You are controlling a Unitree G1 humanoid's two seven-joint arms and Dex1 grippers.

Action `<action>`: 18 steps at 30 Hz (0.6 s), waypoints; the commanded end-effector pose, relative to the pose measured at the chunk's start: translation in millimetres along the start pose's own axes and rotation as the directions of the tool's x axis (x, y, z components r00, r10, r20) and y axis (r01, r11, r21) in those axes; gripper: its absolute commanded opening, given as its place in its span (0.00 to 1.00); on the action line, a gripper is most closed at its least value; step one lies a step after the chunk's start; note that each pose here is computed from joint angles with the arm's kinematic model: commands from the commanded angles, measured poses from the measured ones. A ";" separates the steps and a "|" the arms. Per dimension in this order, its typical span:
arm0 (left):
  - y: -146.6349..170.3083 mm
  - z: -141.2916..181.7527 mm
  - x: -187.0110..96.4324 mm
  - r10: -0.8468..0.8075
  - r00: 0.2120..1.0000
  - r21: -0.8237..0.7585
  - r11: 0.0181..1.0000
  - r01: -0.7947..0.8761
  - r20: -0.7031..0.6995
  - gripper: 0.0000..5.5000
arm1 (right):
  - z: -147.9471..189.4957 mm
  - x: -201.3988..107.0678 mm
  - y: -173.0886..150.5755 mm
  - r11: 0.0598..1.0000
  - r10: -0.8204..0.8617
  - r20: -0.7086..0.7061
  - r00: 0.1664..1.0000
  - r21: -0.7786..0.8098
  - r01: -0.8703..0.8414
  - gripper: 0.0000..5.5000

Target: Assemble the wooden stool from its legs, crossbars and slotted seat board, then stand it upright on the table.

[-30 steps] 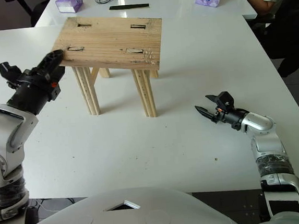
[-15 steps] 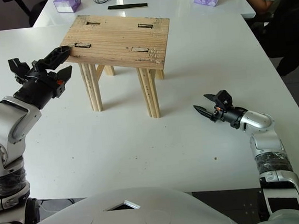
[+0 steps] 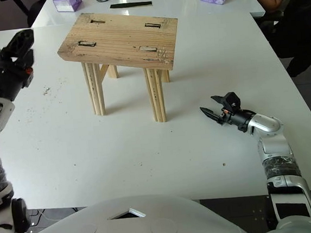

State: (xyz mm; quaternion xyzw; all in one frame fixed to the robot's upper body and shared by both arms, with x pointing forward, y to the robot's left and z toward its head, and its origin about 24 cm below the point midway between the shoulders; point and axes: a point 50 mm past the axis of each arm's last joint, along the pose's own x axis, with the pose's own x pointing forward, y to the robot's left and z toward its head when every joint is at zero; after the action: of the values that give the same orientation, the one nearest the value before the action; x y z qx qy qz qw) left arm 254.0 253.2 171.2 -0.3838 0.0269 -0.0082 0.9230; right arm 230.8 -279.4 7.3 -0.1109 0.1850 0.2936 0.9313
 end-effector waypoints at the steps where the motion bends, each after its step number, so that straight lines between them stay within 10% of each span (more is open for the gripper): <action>1: 108.3 -39.7 -20.6 0.263 0.965 0.665 0.717 -0.208 0.018 0.68 | 16.2 15.4 -13.1 0.952 -0.301 0.114 0.947 0.082 0.293 0.59; 18: 123.7 -130.8 -11.6 0.115 0.993 0.783 0.615 -0.095 0.031 0.68 | 32.6 66.7 26.3 0.820 -0.563 0.223 0.796 0.267 0.505 0.59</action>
State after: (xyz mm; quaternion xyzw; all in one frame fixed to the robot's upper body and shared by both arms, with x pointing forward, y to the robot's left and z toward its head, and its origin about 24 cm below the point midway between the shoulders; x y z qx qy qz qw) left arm 235.0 250.0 -0.9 0.0555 0.0431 0.0283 0.9971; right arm 268.9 -214.6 3.8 -0.0181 0.0399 0.0150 0.9989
